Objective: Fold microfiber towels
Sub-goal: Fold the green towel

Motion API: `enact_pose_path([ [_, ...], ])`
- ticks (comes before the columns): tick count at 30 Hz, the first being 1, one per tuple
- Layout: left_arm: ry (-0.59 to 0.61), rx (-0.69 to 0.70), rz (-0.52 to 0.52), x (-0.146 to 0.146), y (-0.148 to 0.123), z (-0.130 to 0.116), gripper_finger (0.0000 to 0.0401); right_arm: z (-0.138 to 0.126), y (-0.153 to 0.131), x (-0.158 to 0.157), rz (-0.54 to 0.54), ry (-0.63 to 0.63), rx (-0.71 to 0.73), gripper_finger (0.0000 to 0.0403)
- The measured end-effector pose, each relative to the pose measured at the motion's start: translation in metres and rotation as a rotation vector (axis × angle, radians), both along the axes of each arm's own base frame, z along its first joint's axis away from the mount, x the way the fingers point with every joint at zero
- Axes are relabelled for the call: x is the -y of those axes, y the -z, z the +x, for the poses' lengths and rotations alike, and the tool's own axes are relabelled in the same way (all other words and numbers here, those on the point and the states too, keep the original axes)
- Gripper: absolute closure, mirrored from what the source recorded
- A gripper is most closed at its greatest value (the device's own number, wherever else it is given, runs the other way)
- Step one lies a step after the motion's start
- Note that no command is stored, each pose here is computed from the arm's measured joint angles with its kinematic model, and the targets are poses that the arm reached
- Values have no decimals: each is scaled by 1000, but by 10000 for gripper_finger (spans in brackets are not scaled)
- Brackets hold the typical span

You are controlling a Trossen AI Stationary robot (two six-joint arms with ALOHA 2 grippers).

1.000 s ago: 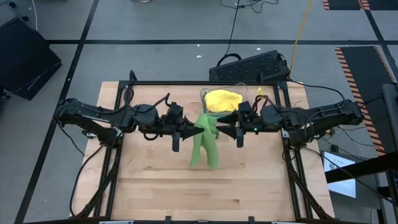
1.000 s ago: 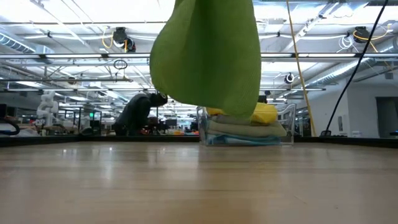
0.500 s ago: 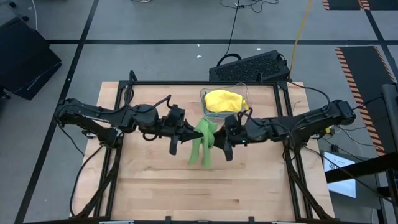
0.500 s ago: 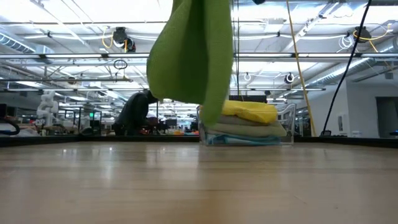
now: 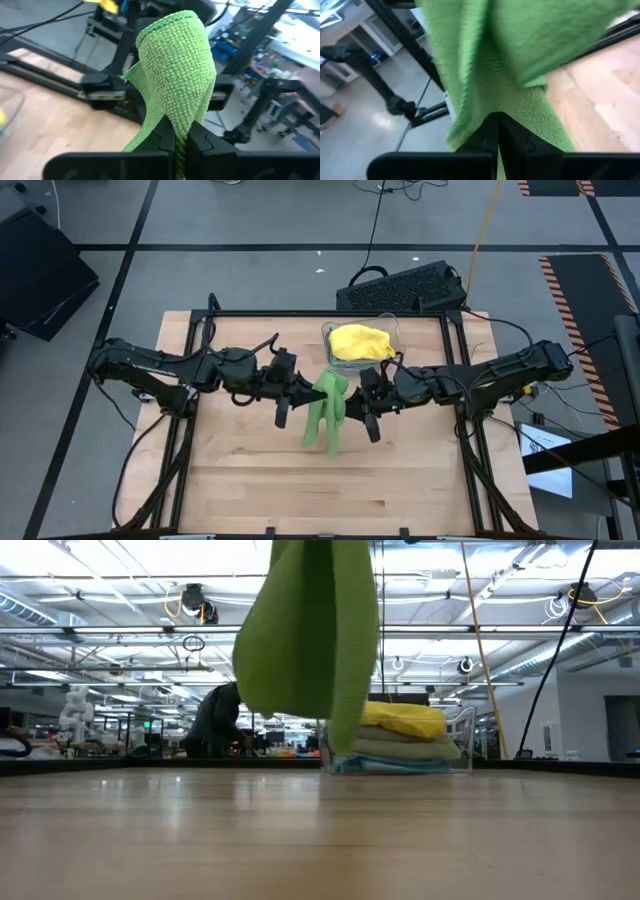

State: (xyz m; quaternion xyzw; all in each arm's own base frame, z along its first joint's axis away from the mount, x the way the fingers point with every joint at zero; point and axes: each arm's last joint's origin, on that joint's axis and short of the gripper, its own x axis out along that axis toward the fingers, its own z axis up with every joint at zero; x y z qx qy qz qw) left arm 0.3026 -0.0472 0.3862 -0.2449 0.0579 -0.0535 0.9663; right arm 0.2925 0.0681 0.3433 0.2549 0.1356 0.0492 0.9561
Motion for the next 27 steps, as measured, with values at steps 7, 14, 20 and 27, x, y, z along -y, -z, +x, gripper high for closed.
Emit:
enact_pose_path([
  [7,-91,-60,22,-3,6,0,379,-15,-4,3,4,-58,-59,402],
  [14,-127,-84,15,-5,8,-1,395,-35,-14,18,-25,-81,-83,402],
  [20,-217,-99,9,-11,10,0,360,-49,-22,30,-79,-59,-69,403],
  [27,-257,-94,10,-19,9,0,341,-54,-25,42,-95,-58,-64,403],
])
